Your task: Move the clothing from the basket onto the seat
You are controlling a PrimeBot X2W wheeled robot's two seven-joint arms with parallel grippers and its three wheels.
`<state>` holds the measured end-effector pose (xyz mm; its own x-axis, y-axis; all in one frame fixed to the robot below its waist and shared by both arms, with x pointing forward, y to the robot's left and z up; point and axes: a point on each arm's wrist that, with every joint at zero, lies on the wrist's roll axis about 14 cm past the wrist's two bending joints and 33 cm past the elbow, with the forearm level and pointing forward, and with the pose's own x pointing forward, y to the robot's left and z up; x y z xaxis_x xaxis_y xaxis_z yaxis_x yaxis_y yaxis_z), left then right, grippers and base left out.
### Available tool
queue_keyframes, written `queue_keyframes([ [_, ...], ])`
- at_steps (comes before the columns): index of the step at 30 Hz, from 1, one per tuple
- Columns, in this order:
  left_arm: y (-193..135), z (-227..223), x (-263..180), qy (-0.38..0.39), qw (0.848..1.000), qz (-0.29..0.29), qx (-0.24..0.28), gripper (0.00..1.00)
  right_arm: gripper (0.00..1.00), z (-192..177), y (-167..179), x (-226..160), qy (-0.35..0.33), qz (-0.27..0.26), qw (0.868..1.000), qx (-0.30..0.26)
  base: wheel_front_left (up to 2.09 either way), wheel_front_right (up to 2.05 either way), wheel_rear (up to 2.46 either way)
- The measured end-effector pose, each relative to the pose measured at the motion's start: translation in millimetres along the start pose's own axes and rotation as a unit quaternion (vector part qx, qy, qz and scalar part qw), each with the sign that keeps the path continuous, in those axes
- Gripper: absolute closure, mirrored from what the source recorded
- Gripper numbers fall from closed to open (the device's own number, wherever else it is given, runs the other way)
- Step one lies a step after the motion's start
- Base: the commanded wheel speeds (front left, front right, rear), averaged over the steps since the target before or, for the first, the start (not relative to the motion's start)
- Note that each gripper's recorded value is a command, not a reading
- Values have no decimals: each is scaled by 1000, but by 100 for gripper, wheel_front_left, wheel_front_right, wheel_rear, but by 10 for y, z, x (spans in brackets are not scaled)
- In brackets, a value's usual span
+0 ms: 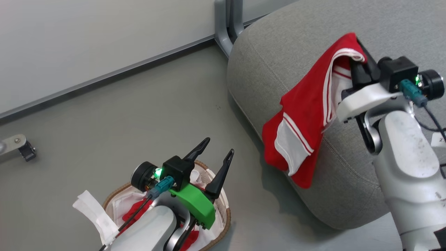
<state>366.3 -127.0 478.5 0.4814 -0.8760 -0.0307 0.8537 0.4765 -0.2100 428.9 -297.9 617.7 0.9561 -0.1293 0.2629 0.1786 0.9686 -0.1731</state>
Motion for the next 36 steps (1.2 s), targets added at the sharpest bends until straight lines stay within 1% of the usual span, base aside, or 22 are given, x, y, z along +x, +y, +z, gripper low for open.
queue_keyframes([
  [5, 123, -7, 10, -7, 1000, 9, -4, 0, 100, 249, -37, 437, -21, 15, 999, -21, 0, 0, 0],
  [10, 275, -6, 28, -15, 1000, 18, -6, 0, 100, 629, -160, 943, -44, 15, 998, -45, 0, 0, 0],
  [14, 407, -27, 43, -19, 999, 25, -7, 0, 100, 1011, -338, 1345, -66, 2, 995, -71, 0, 0, 0],
  [16, 481, -46, 41, -20, 999, 31, -8, 0, 100, 1242, -451, 1527, -83, -11, 992, -91, 0, 0, 0],
  [18, 550, -73, 37, -21, 999, 35, -10, 0, 100, 1396, -560, 1678, -91, -26, 990, -100, 0, 0, 0],
  [20, 615, -103, 34, -20, 999, 39, -11, 0, 100, 1489, -696, 1805, -93, -45, 988, -116, 0, 0, 0],
  [22, 687, -126, 35, -21, 999, 42, -11, 0, 100, 1492, -836, 1918, -88, -65, 985, -131, 0, 0, 0],
  [24, 748, -161, 32, -20, 999, 46, -11, 0, 100, 1389, -956, 2005, -74, -82, 984, -137, 0, 0, 0],
  [25, 780, -180, 30, -20, 999, 47, -11, 0, 100, 1282, -1005, 2049, -63, -89, 984, -139, 0, 0, 0],
  [27, 828, -209, 26, -21, 998, 50, -13, 0, 100, 1008, -1070, 2116, -33, -98, 984, -145, 0, 0, 0],
  [28, 855, -230, 23, -21, 998, 52, -15, 0, 100, 840, -1111, 2140, -18, -104, 985, -139, 0, 0, 0],
  [31, 935, -344, -14, -11, 998, 61, -24, 0, 100, 270, -1213, 2143, 35, -120, 984, -126, 0, 0, 0],
  [34, 1028, -474, -60, 1, 997, 73, -34, 0, 100, -465, -1242, 2028, 104, -129, 980, -110, 0, 0, 0],
  [36, 1091, -569, -99, 10, 996, 81, -41, 0, 100, -990, -1192, 1895, 153, -132, 975, -94, 0, 0, 0],
])
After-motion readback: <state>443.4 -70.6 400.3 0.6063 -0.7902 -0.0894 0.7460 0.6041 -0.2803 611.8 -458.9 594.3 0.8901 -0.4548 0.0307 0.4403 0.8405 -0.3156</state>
